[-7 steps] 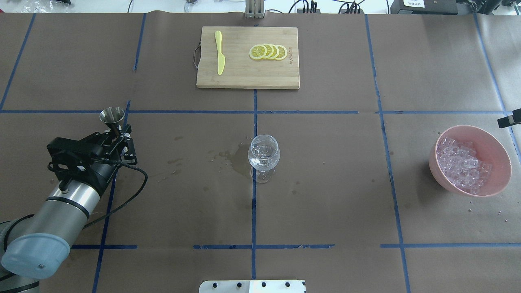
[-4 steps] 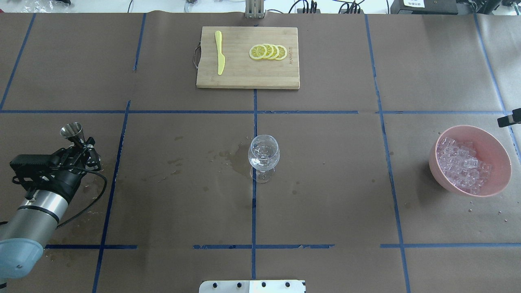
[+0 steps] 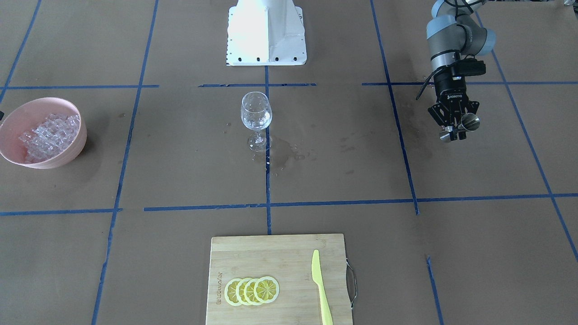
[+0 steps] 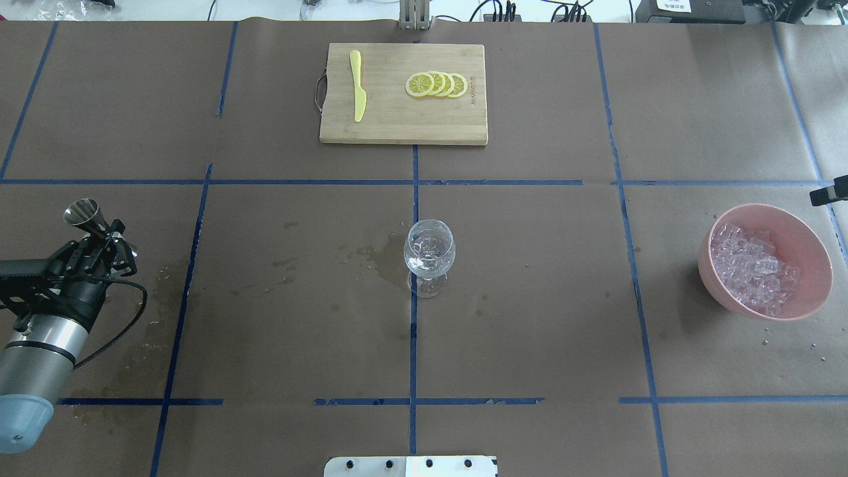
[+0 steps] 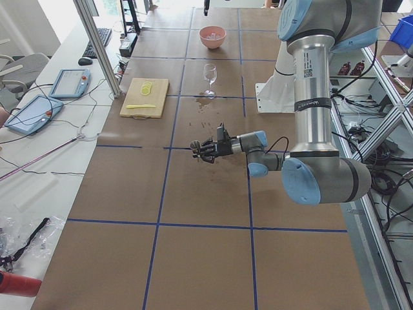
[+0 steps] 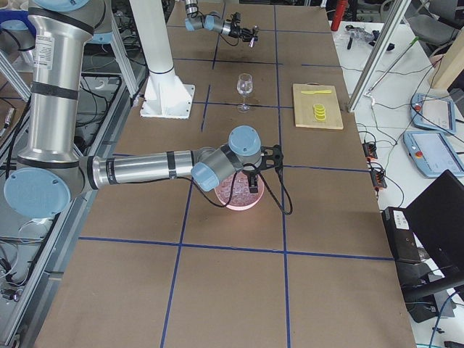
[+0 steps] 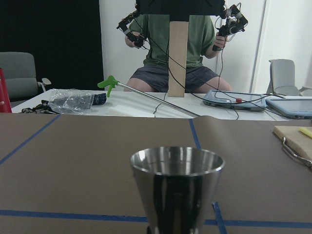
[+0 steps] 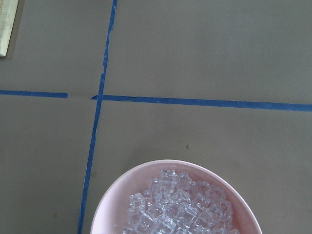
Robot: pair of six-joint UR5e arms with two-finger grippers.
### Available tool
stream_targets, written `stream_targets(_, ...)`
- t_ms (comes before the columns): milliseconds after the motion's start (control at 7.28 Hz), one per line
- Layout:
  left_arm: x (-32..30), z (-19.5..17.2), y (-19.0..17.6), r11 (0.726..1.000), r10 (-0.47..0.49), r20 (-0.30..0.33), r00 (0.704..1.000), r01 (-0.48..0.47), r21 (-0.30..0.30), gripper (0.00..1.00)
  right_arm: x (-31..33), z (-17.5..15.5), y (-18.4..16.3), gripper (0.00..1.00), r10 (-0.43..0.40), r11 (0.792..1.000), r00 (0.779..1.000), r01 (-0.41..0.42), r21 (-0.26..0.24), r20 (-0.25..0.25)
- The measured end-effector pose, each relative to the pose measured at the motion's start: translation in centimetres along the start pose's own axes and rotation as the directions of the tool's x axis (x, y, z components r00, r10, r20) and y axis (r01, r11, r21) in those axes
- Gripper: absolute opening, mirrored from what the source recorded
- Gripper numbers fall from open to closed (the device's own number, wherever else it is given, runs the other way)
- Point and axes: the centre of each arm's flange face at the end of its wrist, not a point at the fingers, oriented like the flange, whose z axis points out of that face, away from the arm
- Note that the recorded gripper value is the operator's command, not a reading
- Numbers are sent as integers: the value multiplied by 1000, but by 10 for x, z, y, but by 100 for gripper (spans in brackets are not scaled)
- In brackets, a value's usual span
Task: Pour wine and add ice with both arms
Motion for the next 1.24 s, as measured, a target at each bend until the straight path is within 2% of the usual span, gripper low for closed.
stream_targets(412, -12, 5, 18, 999, 34, 13, 999, -34, 4, 0, 0, 0, 0, 100, 0, 1000, 1000, 0, 1, 0)
stream_targets(1237, -11, -3, 36, 1000, 2, -16, 1000, -3, -27, 2, -5, -4, 0, 100, -10, 1000, 1000, 10, 8, 4)
